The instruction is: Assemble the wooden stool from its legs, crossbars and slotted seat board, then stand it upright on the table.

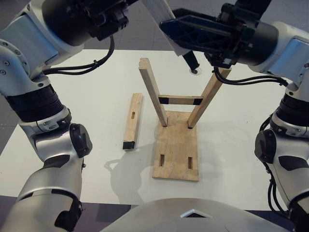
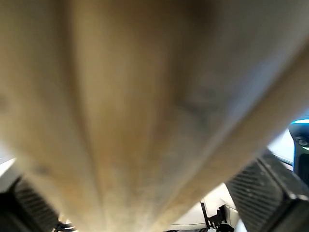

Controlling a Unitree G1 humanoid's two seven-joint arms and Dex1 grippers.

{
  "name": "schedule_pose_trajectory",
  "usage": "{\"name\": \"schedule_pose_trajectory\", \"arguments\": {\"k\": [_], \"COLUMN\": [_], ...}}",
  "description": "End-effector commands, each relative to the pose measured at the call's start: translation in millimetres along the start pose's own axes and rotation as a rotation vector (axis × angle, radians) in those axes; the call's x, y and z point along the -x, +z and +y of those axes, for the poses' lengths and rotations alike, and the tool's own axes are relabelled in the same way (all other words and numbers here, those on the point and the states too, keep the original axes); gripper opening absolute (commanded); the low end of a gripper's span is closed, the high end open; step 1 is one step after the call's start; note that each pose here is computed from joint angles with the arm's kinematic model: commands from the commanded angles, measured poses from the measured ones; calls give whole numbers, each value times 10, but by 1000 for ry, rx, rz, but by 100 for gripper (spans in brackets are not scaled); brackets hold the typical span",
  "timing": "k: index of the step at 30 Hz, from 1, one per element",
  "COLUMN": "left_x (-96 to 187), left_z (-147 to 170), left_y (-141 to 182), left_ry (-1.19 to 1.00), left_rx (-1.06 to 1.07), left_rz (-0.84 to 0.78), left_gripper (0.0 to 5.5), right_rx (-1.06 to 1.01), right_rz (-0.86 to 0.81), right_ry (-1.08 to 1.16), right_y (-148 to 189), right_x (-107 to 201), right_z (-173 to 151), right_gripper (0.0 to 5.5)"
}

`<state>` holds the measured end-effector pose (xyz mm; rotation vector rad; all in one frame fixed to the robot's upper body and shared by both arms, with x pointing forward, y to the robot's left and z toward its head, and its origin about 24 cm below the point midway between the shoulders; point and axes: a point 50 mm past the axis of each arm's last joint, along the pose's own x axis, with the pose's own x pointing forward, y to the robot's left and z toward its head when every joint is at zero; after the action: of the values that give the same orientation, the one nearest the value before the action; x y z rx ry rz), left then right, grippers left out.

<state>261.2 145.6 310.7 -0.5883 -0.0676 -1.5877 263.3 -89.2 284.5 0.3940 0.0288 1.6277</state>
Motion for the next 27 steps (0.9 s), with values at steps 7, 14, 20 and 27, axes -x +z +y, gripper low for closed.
{"name": "schedule_pose_trajectory", "arguments": {"k": [7, 14, 20, 27], "left_x": [85, 92, 116, 157], "left_z": [-22, -22, -55, -76], "left_y": [-46, -45, -42, -50], "left_ry": [30, 26, 13, 19], "left_rx": [3, 4, 1, -5], "left_rz": [23, 20, 28, 17], "left_gripper": [304, 235, 234, 213], "right_rx": [-3, -5, -8, -13], "right_rz": [-2, -10, -31, 0], "right_ry": [6, -4, -23, -89], "right_y": [-3, 17, 66, 82], "right_x": [-2, 8, 67, 132], "right_z": [29, 24, 14, -21], "right_gripper": [203, 203, 203, 317]}}
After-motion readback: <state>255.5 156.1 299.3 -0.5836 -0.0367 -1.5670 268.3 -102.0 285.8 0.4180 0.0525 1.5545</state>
